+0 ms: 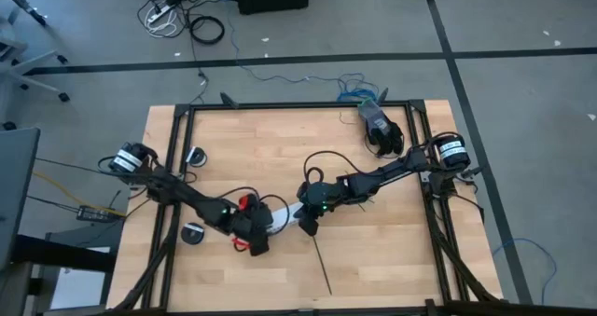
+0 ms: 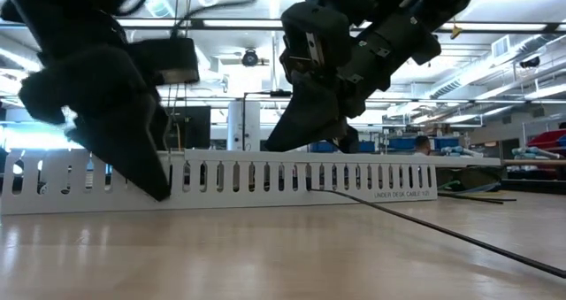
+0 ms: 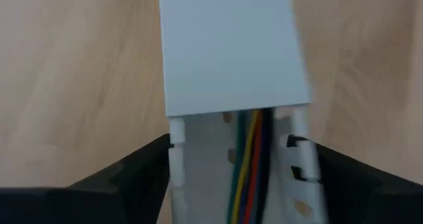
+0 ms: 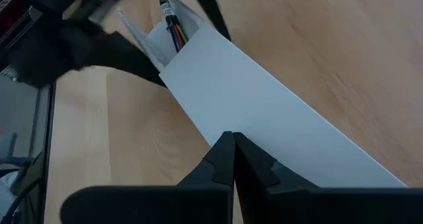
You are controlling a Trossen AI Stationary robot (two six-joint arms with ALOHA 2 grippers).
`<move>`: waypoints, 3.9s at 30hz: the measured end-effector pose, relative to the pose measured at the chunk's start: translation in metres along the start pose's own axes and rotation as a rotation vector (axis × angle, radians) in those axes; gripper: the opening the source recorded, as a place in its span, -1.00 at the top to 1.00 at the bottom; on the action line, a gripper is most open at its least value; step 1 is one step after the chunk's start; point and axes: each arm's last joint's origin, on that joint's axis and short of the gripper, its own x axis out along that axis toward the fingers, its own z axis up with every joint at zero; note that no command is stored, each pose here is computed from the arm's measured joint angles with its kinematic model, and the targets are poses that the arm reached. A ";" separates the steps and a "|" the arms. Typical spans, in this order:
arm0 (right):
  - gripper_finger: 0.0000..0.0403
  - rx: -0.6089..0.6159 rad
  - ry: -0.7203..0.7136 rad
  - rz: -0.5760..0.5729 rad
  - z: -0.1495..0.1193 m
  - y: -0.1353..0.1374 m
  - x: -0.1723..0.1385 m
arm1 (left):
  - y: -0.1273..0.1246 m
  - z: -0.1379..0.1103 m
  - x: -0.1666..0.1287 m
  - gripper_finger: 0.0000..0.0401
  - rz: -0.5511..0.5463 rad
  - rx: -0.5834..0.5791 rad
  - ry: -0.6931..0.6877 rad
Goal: Ziptie cables
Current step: Close the lid on the cable duct
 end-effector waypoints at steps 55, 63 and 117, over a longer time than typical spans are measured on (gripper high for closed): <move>1.00 -0.025 -0.044 0.053 0.008 -0.005 0.002 | -0.003 -0.005 0.000 -0.32 0.064 -0.024 -0.043; 1.00 -0.027 -0.052 0.058 0.010 -0.007 0.002 | -0.003 -0.006 0.000 -0.31 0.059 -0.016 -0.028; 1.00 -0.100 -0.043 0.234 0.024 -0.004 0.039 | -0.003 0.000 -0.007 -0.48 0.013 0.032 -0.040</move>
